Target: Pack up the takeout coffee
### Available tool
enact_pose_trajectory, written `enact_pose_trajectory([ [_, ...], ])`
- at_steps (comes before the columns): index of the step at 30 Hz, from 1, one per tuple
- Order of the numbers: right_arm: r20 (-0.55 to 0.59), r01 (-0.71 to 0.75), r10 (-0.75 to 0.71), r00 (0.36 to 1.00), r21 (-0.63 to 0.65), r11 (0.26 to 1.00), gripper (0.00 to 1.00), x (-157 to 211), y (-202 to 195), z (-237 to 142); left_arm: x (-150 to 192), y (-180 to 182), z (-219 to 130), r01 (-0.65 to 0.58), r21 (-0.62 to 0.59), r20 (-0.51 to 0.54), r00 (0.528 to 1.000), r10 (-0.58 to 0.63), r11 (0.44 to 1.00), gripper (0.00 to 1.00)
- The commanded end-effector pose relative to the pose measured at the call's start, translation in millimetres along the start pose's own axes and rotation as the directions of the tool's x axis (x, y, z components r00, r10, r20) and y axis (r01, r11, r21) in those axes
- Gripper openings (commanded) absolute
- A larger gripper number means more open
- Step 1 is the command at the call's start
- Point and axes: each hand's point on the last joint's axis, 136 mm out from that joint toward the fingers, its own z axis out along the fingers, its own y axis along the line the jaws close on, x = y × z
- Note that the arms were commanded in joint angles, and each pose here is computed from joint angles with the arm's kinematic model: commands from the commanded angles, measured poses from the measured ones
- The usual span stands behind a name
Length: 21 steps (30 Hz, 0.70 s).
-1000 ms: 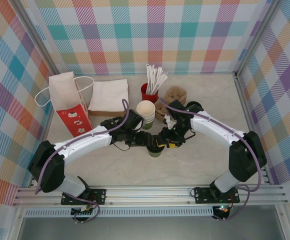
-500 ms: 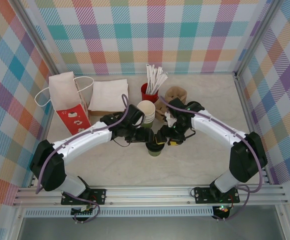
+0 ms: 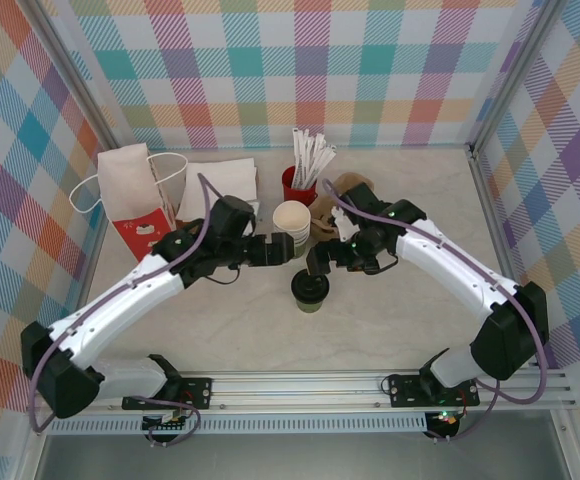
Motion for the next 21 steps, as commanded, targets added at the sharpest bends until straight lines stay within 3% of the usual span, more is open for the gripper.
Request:
enact_pose_trajectory([
  [1, 0.009, 0.079, -0.080, 0.997, 0.060, 0.995, 1.00, 3, 2, -11, -14, 23, -22, -0.007, -0.087, 0.113, 0.993, 0.017, 0.996, 0.98],
  [9, -0.096, 0.195, -0.180, 0.979, 0.182, 0.964, 1.00, 8, 10, 7, -25, 42, -50, 0.023, -0.124, 0.233, 0.973, 0.006, 0.992, 1.00],
  [21, -0.213, 0.288, -0.245, 0.946, 0.206, 0.935, 1.00, 8, 25, 36, -18, 58, -55, 0.047, -0.168, 0.247, 0.969, -0.004, 0.985, 1.00],
])
